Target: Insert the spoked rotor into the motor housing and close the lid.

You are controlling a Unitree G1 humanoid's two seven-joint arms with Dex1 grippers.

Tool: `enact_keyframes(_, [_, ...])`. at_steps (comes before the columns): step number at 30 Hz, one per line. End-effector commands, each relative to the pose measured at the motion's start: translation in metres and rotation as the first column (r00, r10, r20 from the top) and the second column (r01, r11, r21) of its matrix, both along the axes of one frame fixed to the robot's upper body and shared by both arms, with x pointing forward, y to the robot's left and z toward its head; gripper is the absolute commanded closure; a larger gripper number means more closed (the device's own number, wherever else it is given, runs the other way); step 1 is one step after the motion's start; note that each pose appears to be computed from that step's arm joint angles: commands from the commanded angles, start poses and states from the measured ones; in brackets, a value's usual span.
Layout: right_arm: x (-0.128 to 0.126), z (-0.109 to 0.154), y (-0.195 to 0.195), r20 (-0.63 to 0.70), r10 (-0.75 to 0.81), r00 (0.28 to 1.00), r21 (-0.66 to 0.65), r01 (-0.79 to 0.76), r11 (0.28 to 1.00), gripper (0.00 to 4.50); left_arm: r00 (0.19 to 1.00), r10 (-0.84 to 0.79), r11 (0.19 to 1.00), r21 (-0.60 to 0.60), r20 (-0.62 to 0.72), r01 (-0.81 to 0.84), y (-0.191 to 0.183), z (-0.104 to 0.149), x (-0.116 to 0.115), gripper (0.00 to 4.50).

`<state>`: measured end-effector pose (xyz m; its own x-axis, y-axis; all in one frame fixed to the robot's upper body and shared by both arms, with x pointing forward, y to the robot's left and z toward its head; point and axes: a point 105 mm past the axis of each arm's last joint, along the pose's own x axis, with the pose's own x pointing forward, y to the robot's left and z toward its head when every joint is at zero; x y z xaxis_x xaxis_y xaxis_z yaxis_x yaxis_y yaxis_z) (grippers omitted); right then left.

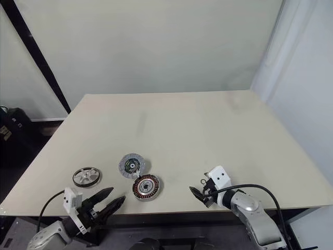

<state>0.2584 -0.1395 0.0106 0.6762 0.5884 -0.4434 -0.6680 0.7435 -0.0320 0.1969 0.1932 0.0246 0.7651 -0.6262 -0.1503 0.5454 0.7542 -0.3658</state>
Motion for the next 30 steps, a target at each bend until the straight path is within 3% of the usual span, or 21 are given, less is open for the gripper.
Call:
enact_keyframes(1, [0.008, 0.005, -0.001, 0.029, -0.012, 1.0, -0.012, 0.013, 1.0, 0.0, 0.998, -0.04, 0.999, 0.016, 0.043, 0.039, -0.007, 0.005, 0.002, 0.01])
enact_keyframes(19, [0.022, -0.02, -0.005, -0.055, -0.088, 0.995, -0.041, 0.086, 0.995, 0.0, 0.991, -0.119, 0.992, 0.044, 0.057, 0.117, -0.021, 0.003, 0.003, 0.01])
enact_keyframes(22, [0.021, -0.024, -0.007, -0.076, -0.107, 0.991, -0.047, 0.104, 0.993, 0.59, 0.991, -0.121, 0.992, 0.045, 0.061, 0.118, -0.021, 0.004, 0.004, 0.0])
enact_keyframes(30, [0.02, -0.026, -0.01, -0.087, -0.133, 0.987, -0.042, 0.129, 0.991, 3.4, 0.991, -0.119, 0.992, 0.043, 0.069, 0.116, -0.021, 0.006, 0.006, 0.0])
